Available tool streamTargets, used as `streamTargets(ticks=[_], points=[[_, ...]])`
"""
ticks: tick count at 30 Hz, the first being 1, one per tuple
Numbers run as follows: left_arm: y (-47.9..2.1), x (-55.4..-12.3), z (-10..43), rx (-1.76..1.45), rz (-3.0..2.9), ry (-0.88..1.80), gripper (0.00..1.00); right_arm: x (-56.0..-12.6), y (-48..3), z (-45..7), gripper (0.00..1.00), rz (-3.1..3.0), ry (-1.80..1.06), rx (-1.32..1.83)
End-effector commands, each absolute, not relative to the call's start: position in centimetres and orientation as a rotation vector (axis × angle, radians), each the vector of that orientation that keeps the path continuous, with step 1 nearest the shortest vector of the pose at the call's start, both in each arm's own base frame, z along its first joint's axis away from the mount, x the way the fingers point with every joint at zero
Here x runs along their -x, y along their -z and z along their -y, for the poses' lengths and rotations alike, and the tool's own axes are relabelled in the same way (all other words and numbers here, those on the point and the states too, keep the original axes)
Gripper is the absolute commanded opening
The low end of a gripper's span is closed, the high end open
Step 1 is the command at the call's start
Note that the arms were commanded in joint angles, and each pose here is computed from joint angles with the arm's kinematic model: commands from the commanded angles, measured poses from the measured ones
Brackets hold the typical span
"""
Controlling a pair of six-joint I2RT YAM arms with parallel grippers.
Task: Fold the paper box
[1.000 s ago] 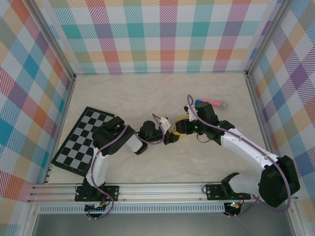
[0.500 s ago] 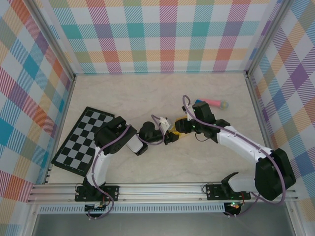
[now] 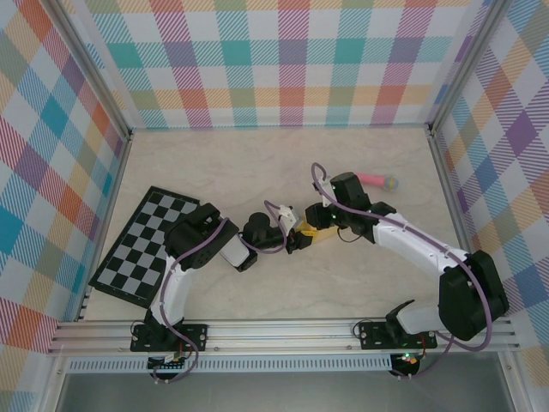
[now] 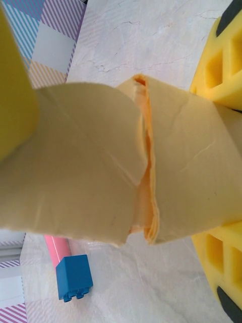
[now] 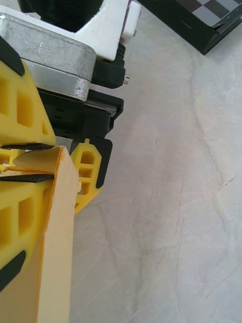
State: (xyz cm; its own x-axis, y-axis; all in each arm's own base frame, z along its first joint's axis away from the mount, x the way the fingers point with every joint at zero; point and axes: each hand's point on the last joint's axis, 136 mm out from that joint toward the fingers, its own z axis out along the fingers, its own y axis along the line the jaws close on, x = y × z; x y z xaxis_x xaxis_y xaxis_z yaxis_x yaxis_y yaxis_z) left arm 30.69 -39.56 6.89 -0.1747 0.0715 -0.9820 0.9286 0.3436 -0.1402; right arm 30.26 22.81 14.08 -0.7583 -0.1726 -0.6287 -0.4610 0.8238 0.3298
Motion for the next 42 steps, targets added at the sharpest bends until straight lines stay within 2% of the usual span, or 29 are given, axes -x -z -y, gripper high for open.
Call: streamTargets(ticks=[1, 8, 20, 25, 30, 33, 35, 37, 40, 41, 42], points=[[-7.5, -29.8, 40.5, -0.974, -1.509, 1.028, 0.37, -30.4, -14.5, -22.3, 0.2, -2.405, -0.539, 0.531], [-7.4, -29.7, 40.5, -0.978, -1.513, 1.031, 0.37, -29.5, -14.0, -22.5, 0.19, -2.399, -0.458, 0.664], [-7.5, -29.6, 40.6, -0.996, -1.507, 1.026, 0.37, -28.0, -11.5, -21.3, 0.07, -2.391, -0.389, 0.744], [-7.3, -29.5, 40.6, -1.007, -1.509, 1.027, 0.37, -27.5, -11.3, -21.6, 0.08, -2.39, -0.442, 0.719], [-7.2, -29.4, 40.7, -1.015, -1.511, 1.019, 0.37, -26.5, -12.8, -21.5, 0.18, -2.37, -0.517, 0.653], [-7.1, -29.5, 40.5, -1.013, -1.515, 1.007, 0.38, -26.1, -14.3, -20.4, 0.32, -2.377, -0.527, 0.514], [-7.2, -29.6, 40.6, -1.013, -1.514, 1.006, 0.37, -25.7, -15.5, -19.8, 0.38, -2.391, -0.56, 0.395], [-7.2, -29.6, 40.6, -1.013, -1.513, 1.005, 0.37, -25.4, -16.2, -18.3, 0.5, -2.451, -0.564, 0.141], [-7.1, -29.6, 40.6, -1.016, -1.515, 1.0, 0.37, -24.5, -16.3, -15.5, 0.62, -2.539, -0.587, -0.392], [-7.1, -29.4, 40.6, -1.021, -1.515, 1.0, 0.37, -24.3, -16.2, -15.1, 0.71, -2.535, -0.629, -0.562], [-7.1, -29.4, 40.6, -1.023, -1.514, 0.997, 0.37, -24.3, -16.2, -15.0, 0.76, -2.505, -0.681, -0.731]])
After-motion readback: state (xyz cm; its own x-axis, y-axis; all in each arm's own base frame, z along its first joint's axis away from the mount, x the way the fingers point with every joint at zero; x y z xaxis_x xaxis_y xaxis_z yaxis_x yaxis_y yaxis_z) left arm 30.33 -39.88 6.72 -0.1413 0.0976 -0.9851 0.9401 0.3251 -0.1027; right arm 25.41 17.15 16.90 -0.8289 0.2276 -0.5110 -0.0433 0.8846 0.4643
